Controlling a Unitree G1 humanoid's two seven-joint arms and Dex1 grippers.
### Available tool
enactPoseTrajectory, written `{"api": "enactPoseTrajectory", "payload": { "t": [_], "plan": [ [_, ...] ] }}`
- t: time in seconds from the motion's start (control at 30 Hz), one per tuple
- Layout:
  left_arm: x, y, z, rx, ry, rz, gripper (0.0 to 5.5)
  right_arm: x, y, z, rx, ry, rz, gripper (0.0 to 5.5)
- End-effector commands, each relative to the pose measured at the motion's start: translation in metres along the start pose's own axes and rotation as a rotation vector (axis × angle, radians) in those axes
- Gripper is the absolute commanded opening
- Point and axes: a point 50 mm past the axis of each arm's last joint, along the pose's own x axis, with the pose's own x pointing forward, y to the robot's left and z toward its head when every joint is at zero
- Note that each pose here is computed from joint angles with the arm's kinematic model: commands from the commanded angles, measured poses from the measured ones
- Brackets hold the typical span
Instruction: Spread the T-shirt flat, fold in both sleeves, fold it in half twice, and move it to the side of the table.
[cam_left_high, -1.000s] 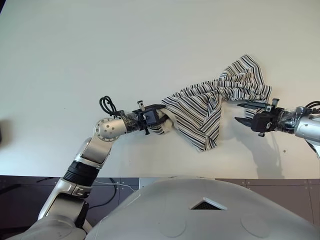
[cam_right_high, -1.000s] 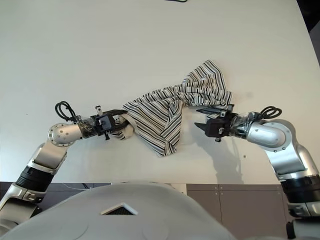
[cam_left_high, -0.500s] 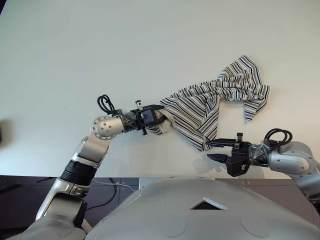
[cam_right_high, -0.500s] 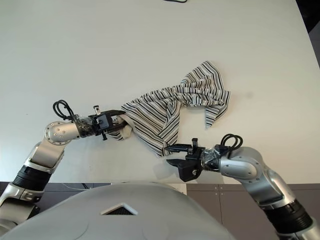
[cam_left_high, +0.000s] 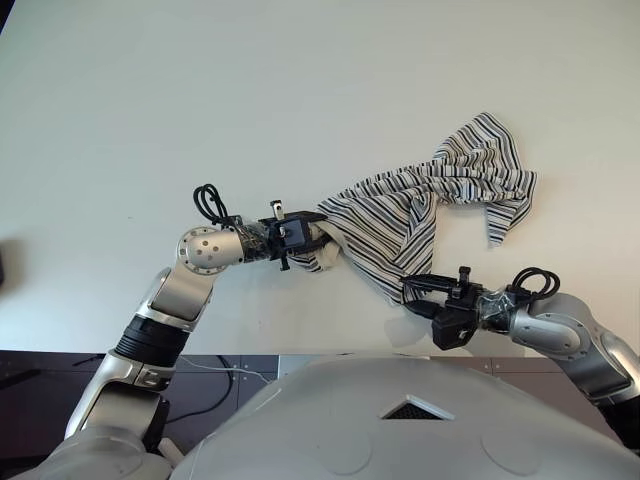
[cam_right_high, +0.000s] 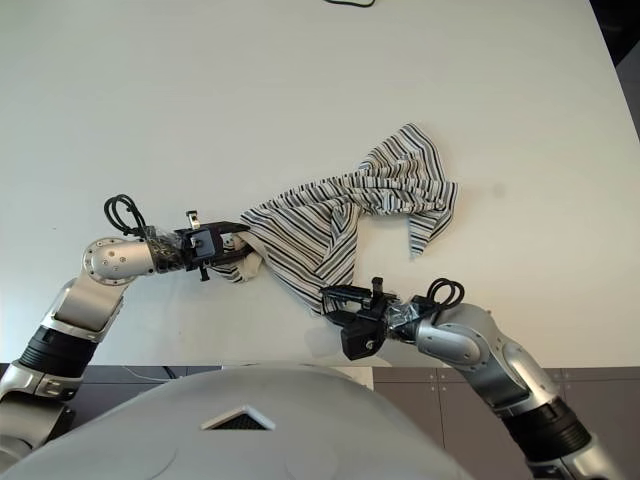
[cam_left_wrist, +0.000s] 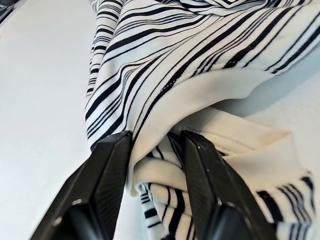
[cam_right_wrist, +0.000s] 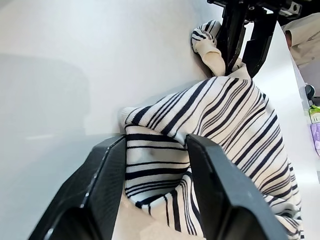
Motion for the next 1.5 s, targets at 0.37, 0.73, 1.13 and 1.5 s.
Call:
{"api": "enactPoseTrajectory", "payload": {
  "t": [0.37,0.73,1.13,1.5],
  "plan": [
    [-0.003,0.003,-0.006,0.005,0.050,-0.022,1.84,-0.008,0.018,-0.022,0.022,0.136,0.110,0.46],
    [-0.003,0.009,-0.001,-0.013,0.014,0.020,1.84,-0.019,-0.042,0.000,0.223,0.000,-0.094,0.12],
    [-0.071,0.009,0.067,-0.440,-0.349,-0.088,1.84,-0.098,-0.139,0.057,0.439,-0.277,-0.048,0.12],
    [-0.064,0.008,0.029,-0.330,-0.059,-0.065,1.84,-0.025,-0.031,0.044,0.496,-0.093,0.065,0.66]
  ]
}}
